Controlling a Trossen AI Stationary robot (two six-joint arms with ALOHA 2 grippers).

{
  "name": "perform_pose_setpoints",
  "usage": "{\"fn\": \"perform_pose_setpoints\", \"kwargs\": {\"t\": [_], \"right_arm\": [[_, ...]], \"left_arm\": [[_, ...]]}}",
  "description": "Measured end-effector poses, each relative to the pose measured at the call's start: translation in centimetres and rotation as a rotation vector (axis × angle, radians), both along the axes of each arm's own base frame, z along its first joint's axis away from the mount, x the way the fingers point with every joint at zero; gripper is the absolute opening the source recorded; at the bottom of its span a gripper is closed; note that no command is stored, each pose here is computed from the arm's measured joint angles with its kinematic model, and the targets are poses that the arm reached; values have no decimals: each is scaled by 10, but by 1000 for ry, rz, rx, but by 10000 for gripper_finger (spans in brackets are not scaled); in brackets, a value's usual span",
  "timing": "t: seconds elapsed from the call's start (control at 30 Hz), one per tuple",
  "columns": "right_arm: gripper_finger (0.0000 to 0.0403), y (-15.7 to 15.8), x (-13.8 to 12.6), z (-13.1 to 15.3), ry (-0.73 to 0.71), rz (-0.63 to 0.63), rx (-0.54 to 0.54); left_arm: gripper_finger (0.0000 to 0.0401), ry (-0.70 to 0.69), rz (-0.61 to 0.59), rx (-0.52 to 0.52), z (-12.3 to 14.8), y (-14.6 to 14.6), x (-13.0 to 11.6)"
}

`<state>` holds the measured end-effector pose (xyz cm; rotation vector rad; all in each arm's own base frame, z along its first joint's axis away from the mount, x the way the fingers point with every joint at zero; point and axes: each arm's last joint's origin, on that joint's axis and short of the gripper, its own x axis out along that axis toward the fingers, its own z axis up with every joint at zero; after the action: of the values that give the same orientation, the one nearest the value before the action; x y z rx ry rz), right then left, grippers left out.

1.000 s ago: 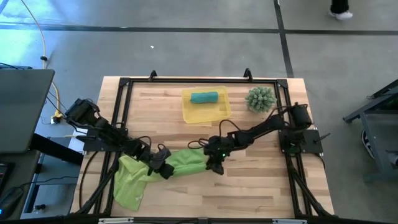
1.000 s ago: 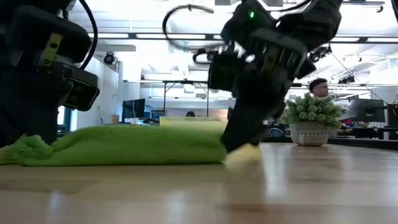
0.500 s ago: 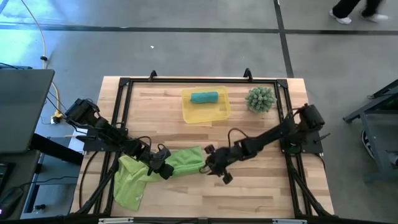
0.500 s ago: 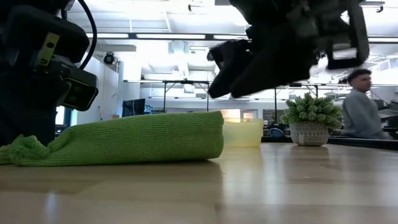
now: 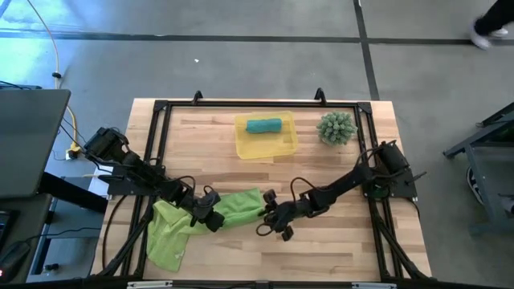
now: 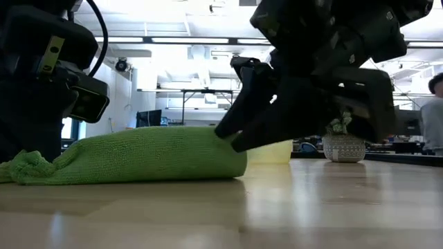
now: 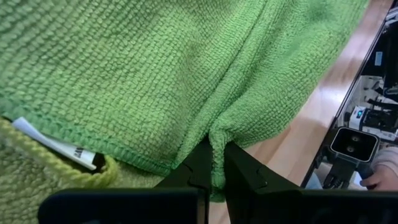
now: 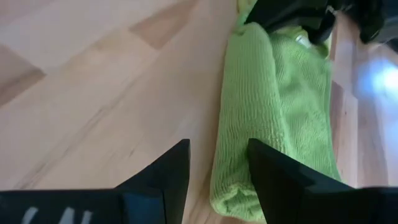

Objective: Roll microfiber towels into tight, uniform cylinder then place into a basket
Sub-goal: Roll the green microfiber cloth

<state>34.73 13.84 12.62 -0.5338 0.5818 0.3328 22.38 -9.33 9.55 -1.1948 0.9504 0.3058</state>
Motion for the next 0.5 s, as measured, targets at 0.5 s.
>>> {"fn": "perform_pose_setpoints", "kwargs": {"t": [0.5], "right_arm": [[226,-15,6,-1,9,-55,29]], "left_arm": [[15,-10,-4,3,0,0,0]]}}
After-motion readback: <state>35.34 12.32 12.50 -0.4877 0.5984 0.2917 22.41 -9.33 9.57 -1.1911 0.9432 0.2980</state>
